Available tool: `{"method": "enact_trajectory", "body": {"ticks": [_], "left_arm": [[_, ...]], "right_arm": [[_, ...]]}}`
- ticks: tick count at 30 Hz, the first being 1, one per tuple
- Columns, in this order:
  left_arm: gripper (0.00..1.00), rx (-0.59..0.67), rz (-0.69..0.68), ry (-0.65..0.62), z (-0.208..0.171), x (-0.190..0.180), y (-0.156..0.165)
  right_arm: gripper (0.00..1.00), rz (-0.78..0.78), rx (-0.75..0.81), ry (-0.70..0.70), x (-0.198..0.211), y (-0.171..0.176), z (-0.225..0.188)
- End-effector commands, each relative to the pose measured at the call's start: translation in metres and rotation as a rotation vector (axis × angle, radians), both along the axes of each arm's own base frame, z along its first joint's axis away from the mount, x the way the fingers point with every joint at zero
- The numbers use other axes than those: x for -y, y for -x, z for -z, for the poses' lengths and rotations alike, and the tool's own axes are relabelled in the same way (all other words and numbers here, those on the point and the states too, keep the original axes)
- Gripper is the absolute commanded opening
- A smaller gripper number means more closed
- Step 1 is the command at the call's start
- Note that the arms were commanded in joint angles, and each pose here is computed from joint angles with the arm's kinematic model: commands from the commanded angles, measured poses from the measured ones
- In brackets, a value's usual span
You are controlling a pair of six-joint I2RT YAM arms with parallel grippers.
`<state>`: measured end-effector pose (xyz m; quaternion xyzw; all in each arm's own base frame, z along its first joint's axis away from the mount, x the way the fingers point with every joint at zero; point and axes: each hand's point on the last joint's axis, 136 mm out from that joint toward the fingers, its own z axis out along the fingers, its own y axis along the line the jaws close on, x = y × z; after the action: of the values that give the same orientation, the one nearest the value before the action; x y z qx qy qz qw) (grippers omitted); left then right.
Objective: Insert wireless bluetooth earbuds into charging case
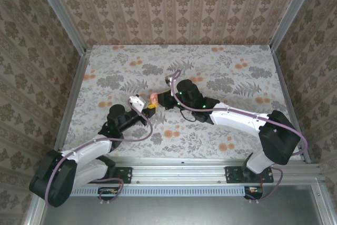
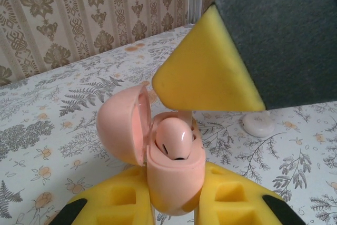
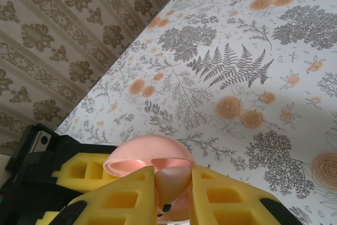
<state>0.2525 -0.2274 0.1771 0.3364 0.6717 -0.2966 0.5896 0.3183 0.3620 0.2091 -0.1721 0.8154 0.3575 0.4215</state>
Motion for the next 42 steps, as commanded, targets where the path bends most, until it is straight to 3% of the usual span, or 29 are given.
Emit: {"method": "enact_trajectory", "body": {"ticks": [1, 9, 19, 32, 42], "left_arm": [[0.06, 0.054, -0.008, 0.015, -0.015, -0.001, -0.002], [0.06, 0.06, -0.017, 0.015, -0.018, -0.003, -0.002], [0.06, 0.061, -0.018, 0.014, -0.018, -0.003, -0.003], [0.06, 0.062, -0.008, 0.018, -0.02, -0.002, -0.001], [0.07, 0.058, 0.107, 0.059, -0.038, 0.008, 0.015]], "right_arm": [[0.19, -0.005, 0.028, 0.038, -0.006, -0.001, -0.003], [0.2, -0.038, 0.034, 0.025, -0.012, 0.005, -0.007], [0.33, -0.033, 0.045, -0.06, -0.014, 0.005, -0.023], [0.37, -0.039, 0.034, -0.133, -0.008, 0.005, -0.038], [0.44, -0.05, 0.149, -0.135, 0.044, 0.007, -0.05]]}}
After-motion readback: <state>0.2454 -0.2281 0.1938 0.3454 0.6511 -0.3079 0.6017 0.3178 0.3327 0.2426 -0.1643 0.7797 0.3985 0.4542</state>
